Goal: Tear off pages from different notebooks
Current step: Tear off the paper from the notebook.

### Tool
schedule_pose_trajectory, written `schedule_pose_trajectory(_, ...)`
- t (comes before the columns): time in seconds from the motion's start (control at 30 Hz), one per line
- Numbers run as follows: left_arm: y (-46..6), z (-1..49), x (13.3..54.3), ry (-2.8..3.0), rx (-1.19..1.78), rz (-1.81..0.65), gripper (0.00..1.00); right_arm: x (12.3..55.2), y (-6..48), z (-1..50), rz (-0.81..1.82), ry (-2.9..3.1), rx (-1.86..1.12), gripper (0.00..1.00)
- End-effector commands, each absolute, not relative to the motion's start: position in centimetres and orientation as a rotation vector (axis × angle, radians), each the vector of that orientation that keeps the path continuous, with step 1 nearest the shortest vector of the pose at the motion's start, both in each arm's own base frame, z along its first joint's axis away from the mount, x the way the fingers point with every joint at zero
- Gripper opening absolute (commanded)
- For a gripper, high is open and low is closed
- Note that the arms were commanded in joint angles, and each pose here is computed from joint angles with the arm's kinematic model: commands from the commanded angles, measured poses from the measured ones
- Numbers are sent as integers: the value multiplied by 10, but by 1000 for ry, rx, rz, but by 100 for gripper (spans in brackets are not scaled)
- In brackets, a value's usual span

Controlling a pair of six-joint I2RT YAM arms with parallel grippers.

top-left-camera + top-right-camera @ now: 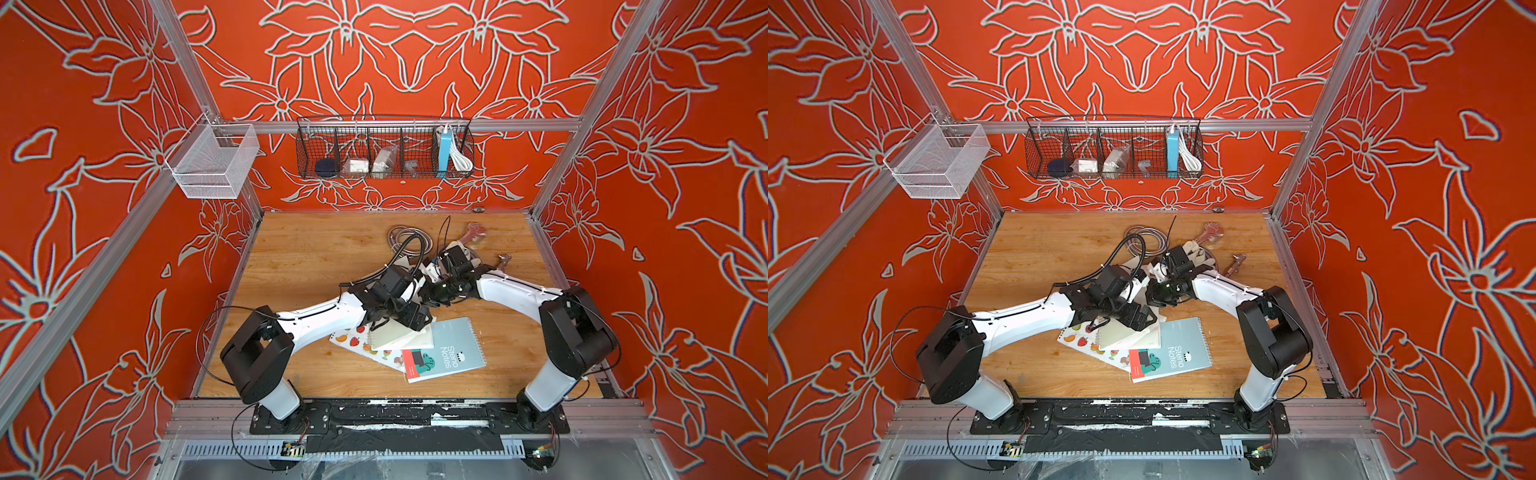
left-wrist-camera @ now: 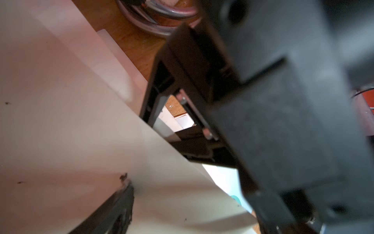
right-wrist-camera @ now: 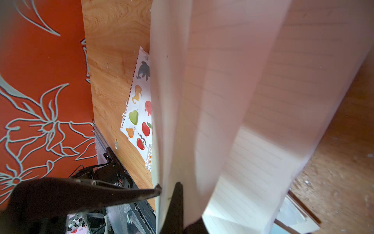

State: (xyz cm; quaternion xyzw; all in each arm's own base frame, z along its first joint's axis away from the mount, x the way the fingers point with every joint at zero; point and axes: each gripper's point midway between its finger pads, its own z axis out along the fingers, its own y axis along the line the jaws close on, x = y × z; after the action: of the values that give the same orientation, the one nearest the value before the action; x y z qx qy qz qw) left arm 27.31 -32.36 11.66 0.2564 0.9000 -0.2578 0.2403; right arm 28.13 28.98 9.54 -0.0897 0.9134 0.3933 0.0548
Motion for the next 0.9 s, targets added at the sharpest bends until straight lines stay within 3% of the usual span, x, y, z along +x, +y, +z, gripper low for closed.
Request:
schedule_pose_trajectory(0.0,-322,112,277,2479,705,-632,80,282,294,114,1193,2717,-328,0)
schedule_pose_trajectory(0.47,-299,121,282,2454,661,-498,8,279,288,117,1155,2711,-352,0)
schedule_pose_trajectory(0.57,-293,121,282,2450,652,-473,0,277,286,116,1146,2716,-360,0)
schedule_pose_trajectory(0.87,-259,140,286,2397,547,-374,0,273,282,108,1114,2742,-372,0)
